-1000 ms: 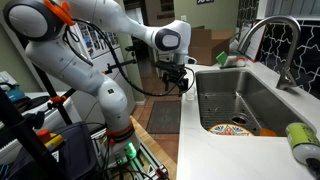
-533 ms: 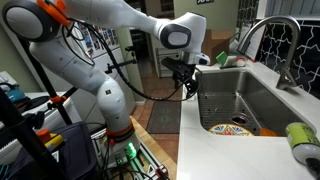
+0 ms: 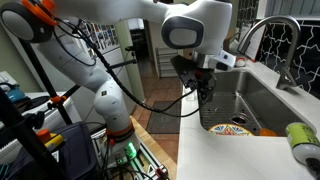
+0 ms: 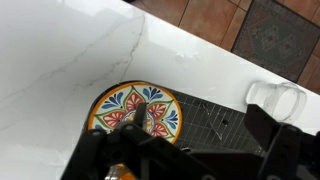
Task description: Put the bottle upright
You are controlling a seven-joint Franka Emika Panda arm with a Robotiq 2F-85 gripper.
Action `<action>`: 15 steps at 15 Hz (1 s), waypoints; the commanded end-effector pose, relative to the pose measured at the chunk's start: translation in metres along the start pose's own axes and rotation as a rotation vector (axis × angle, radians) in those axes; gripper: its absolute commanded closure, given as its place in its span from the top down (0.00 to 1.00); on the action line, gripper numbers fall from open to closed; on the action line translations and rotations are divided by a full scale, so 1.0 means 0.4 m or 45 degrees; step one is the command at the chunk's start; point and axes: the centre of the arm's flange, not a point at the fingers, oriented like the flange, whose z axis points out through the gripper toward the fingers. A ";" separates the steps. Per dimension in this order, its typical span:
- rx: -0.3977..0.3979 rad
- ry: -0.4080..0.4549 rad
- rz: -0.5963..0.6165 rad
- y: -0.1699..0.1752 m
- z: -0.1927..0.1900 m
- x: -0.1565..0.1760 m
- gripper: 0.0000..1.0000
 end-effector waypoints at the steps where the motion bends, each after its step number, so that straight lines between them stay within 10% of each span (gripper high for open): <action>1: 0.000 -0.001 0.001 -0.001 0.002 0.002 1.00; 15: 0.236 0.280 0.866 0.240 -0.117 0.071 1.00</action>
